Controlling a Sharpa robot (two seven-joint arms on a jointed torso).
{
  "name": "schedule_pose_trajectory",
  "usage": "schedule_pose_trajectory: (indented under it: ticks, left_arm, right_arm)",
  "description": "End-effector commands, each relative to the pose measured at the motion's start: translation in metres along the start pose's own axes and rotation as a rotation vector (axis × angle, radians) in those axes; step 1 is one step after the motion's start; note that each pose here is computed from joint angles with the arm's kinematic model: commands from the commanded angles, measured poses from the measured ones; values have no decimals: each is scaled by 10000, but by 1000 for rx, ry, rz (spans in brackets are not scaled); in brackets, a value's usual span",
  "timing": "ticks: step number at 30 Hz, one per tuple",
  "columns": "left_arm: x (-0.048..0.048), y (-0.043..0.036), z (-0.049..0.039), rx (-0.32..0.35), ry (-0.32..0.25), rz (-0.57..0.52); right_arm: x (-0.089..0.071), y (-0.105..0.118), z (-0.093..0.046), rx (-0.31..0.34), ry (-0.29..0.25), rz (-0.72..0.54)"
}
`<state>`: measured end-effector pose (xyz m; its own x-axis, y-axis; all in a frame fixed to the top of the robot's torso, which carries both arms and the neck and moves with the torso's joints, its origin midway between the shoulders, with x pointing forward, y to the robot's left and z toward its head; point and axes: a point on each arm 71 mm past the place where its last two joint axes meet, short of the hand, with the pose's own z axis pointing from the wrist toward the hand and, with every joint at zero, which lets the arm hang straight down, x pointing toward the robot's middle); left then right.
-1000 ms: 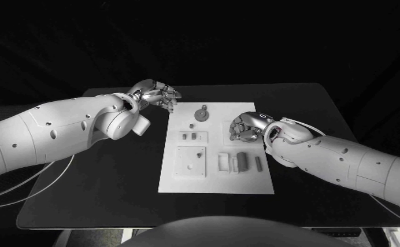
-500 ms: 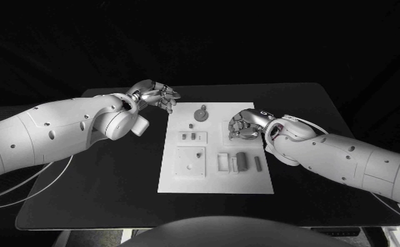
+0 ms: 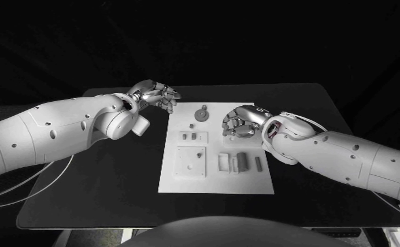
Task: Assemble the parts on the task board
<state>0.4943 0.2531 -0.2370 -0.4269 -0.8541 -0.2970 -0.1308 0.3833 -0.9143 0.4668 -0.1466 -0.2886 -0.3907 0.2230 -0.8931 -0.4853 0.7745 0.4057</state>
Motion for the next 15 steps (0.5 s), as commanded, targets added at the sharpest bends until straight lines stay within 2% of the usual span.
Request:
schedule_pose_trajectory:
  ticks: [1,15]
  left_arm:
    - [0,-15,4,10,3,-1]
    - [-57,-31,25,34,-37,7]
  right_arm:
    - [46,171,24,-57,22,-11]
    - [241,727,259,-182,82,-41]
